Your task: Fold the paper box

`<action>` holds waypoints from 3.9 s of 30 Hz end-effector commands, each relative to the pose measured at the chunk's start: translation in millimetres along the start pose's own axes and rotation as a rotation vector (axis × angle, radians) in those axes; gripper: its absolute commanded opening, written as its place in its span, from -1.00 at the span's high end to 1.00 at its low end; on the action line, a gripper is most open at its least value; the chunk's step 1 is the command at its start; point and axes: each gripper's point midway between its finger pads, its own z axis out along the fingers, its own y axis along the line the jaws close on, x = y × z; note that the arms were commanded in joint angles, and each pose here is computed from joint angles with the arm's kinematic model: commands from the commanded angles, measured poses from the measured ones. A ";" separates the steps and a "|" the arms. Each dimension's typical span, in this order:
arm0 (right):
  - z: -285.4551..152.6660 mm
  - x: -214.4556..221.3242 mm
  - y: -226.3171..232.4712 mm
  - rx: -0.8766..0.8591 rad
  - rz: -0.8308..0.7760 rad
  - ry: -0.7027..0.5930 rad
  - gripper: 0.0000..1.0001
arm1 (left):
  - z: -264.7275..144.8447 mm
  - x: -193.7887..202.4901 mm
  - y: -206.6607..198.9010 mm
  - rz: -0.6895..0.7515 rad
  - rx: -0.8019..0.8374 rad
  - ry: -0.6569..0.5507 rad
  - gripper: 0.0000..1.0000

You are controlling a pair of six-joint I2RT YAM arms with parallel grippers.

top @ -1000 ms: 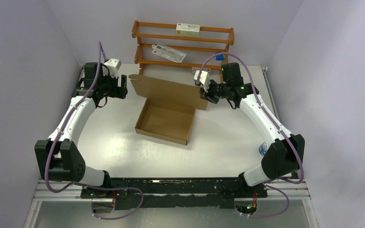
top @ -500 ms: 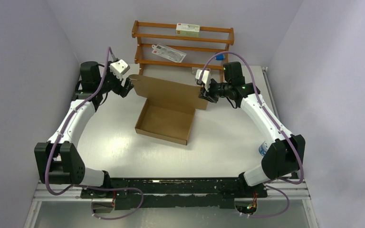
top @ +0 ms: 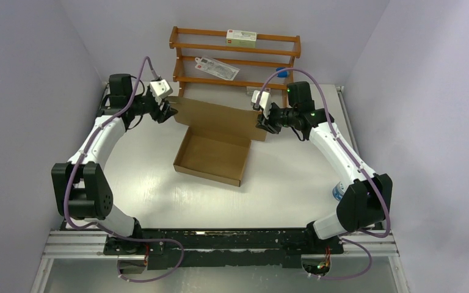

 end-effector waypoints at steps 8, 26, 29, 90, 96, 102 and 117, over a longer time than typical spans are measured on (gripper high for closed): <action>-5.6 2.8 -0.9 0.025 0.013 0.009 0.55 | 10.0 -11.1 -8.4 0.002 0.135 -0.081 0.28; -7.2 -7.2 -10.3 0.191 0.265 -0.078 1.00 | 13.8 -33.3 -30.5 -0.345 -0.047 -0.060 0.89; -7.3 -9.2 -12.2 0.249 0.333 -0.076 1.00 | 13.6 -20.8 -31.1 -0.480 -0.127 0.000 0.89; 44.1 -20.7 -19.5 0.899 1.011 -0.145 0.78 | 18.7 -25.6 -96.6 -1.164 -0.468 -0.133 0.90; 49.8 -17.6 -7.6 0.887 1.070 -0.156 0.76 | 14.1 -6.1 -105.7 -1.145 -0.492 -0.093 0.89; 53.4 -23.5 -4.2 0.869 1.134 -0.167 0.73 | 9.9 16.8 -115.2 -1.133 -0.513 -0.030 0.90; 46.5 -12.8 22.6 0.878 1.124 -0.182 0.62 | 7.6 28.8 -132.0 -1.158 -0.475 -0.014 0.86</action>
